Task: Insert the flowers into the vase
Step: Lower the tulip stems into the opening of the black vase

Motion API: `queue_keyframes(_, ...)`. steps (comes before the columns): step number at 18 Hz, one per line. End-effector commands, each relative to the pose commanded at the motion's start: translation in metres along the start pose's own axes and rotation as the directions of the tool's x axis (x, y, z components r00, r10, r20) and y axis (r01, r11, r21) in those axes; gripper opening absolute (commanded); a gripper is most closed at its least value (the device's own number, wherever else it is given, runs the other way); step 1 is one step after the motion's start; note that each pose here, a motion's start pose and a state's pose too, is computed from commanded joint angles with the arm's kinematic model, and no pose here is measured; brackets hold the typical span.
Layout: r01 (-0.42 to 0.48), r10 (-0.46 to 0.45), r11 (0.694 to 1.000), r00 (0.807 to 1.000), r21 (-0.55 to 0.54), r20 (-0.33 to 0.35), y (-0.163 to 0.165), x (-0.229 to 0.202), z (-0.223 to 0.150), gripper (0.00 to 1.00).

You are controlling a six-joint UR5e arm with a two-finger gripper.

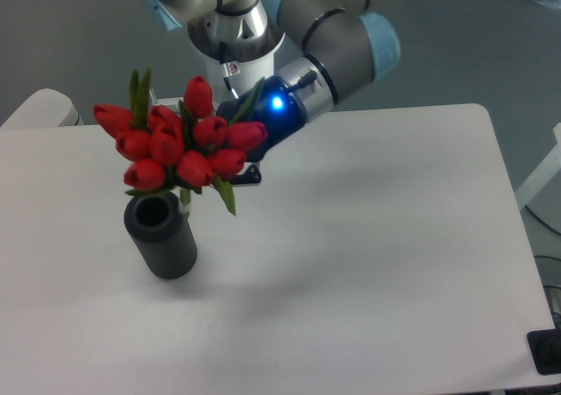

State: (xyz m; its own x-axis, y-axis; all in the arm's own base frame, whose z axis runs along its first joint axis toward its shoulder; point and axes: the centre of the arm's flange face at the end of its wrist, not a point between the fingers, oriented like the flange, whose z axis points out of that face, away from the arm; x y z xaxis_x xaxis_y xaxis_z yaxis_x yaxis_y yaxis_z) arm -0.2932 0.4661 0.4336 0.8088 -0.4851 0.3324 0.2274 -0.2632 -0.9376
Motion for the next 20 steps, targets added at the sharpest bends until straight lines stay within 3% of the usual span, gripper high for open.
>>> queue_keyframes(7, -0.037, 0.036, 0.999, 0.997, -0.007, -0.063, 0.015, 0.010, 0.034, 0.07)
queue_keyframes(20, -0.072, 0.073, 0.997, 0.997, 0.002, -0.035, 0.014, -0.001, 0.022, 0.08)
